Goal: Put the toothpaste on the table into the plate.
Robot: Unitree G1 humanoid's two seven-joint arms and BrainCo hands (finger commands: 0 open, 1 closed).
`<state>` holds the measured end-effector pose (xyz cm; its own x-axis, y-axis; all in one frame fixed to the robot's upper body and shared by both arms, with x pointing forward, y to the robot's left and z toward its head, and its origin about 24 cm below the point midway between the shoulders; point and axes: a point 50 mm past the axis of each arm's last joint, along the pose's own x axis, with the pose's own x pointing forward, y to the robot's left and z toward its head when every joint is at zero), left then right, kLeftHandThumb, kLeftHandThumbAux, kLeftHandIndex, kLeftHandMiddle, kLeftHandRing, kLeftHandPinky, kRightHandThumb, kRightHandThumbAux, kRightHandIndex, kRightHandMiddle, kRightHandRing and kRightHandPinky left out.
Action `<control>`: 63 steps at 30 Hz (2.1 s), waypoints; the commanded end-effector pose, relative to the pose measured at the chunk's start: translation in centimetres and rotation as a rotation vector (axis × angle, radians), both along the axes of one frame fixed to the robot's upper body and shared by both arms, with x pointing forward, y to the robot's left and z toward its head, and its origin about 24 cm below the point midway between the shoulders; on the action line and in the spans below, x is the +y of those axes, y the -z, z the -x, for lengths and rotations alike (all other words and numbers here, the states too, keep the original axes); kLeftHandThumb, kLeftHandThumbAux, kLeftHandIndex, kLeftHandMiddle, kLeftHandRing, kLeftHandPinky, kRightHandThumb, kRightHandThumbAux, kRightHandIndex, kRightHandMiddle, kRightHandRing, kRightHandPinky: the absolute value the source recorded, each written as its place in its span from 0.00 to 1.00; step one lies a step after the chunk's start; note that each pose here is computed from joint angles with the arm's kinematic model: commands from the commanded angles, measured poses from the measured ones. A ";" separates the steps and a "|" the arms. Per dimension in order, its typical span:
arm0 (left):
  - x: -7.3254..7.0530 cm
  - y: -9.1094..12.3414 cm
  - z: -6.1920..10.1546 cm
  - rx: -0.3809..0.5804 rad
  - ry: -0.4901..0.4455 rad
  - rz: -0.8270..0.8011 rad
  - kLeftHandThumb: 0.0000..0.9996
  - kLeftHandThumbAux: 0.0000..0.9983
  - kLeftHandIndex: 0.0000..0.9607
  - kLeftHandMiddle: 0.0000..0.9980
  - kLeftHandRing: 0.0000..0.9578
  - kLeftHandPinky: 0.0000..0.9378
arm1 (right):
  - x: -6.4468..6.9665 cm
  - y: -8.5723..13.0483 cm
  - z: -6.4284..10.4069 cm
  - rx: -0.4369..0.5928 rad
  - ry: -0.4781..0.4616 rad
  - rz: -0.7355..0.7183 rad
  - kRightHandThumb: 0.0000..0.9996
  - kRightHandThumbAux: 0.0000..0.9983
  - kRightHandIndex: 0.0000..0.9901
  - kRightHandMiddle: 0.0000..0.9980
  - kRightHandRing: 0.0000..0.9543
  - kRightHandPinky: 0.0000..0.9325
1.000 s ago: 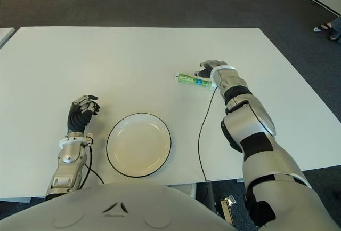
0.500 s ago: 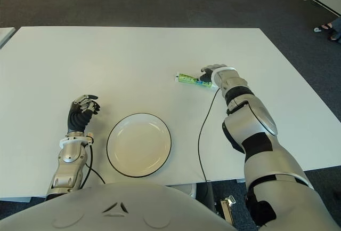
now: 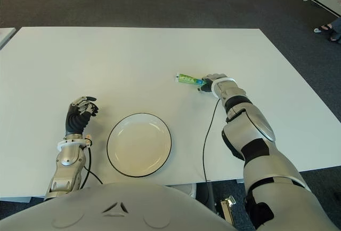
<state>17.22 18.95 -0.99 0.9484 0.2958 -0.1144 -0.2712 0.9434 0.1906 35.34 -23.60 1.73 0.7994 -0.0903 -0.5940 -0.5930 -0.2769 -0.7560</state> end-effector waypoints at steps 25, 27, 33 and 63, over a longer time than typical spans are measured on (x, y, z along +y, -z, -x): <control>0.5 0.1 1.1 0.012 -0.035 -0.015 0.70 0.72 0.45 0.63 0.64 0.63 | 1.2 3.9 2.4 -0.123 0.123 -0.029 0.29 0.60 0.02 0.00 0.00 0.00; 0.5 0.2 1.2 0.019 -0.046 -0.009 0.70 0.72 0.45 0.63 0.64 0.62 | 1.2 3.9 2.5 -0.141 0.129 -0.035 0.28 0.63 0.03 0.00 0.00 0.00; 0.5 0.1 1.2 0.028 -0.074 0.003 0.70 0.72 0.45 0.62 0.64 0.63 | 1.5 3.8 2.4 -0.209 0.137 -0.060 0.28 0.67 0.04 0.00 0.00 0.00; 0.7 0.1 1.0 -0.006 -0.077 0.013 0.71 0.72 0.45 0.61 0.62 0.61 | 2.1 3.3 2.3 -0.449 0.198 -0.257 0.70 0.73 0.43 0.63 0.66 0.62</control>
